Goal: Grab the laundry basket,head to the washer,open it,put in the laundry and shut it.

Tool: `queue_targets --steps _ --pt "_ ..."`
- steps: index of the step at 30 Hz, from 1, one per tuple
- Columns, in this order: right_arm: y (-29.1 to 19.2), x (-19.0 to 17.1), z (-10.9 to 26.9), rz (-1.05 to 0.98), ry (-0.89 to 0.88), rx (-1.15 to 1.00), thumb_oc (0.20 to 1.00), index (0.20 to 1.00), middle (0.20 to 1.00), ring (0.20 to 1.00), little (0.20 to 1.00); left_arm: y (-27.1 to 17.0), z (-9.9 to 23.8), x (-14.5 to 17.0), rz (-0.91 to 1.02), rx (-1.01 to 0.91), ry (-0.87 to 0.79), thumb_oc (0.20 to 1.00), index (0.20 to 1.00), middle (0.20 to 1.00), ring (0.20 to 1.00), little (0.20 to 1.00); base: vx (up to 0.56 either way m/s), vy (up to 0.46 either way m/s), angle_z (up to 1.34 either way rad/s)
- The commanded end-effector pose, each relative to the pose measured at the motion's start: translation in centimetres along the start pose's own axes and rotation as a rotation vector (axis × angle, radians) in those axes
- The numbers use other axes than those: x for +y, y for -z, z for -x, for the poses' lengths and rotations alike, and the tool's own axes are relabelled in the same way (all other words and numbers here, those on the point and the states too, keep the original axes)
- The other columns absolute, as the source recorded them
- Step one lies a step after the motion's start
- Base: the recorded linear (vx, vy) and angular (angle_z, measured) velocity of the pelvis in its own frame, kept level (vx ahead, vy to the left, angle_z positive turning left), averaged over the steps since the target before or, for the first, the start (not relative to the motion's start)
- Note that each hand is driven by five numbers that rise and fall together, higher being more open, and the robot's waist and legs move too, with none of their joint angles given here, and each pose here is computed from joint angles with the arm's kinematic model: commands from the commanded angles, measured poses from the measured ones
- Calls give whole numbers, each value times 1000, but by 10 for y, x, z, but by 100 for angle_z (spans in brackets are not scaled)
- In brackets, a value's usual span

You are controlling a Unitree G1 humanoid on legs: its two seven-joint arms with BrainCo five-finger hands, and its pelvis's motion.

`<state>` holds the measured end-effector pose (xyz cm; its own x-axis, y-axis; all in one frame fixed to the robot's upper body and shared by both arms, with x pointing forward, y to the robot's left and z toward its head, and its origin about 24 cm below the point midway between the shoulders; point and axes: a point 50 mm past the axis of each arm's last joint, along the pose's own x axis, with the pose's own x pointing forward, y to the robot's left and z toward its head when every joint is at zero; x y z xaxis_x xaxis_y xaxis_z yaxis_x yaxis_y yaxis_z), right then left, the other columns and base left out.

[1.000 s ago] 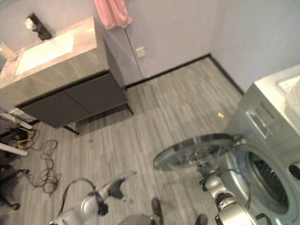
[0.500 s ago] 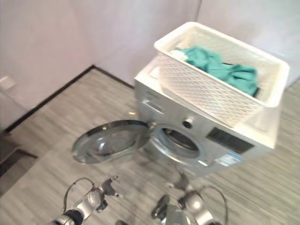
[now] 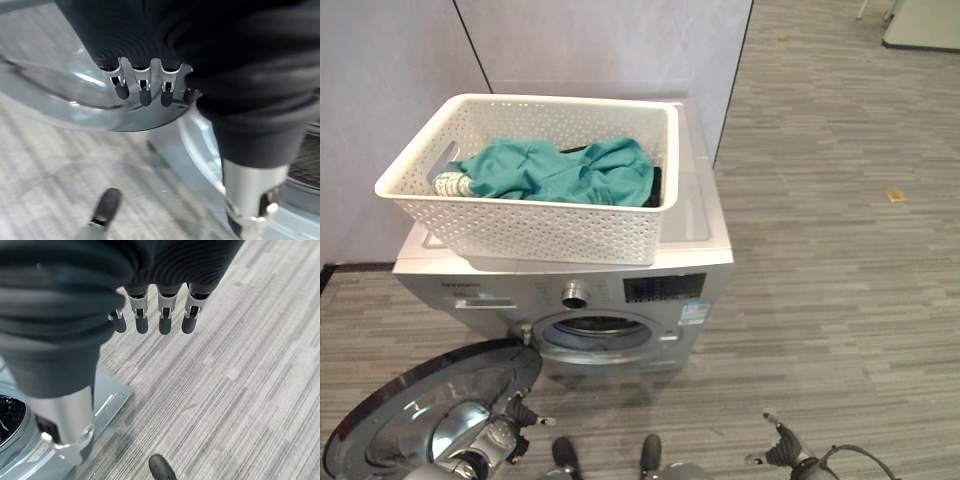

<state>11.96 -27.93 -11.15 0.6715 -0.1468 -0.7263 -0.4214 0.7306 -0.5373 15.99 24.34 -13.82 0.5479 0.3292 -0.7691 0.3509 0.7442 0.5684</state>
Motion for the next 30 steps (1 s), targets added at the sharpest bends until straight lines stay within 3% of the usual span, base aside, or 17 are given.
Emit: queue_targets --steps 1,10,21,30 --pt "-19 -10 -8 -59 29 -69 1000 1000 1000 1000 1000 17 -1 18 9 68 -48 1000 1000 1000 1000 1000 46 57 -12" --pt "13 14 -8 -94 -33 122 1000 1000 1000 1000 1000 48 3 36 28 155 -90 1000 1000 1000 1000 1000 45 35 7" --pt "19 22 -8 -94 -52 189 1000 1000 1000 1000 1000 32 -3 74 25 99 -206 1000 1000 1000 1000 1000 6 20 12" --pt "23 22 -5 -286 7 195 1000 1000 1000 1000 1000 38 -1 54 31 108 -158 1000 1000 1000 1000 1000 -34 6 2"
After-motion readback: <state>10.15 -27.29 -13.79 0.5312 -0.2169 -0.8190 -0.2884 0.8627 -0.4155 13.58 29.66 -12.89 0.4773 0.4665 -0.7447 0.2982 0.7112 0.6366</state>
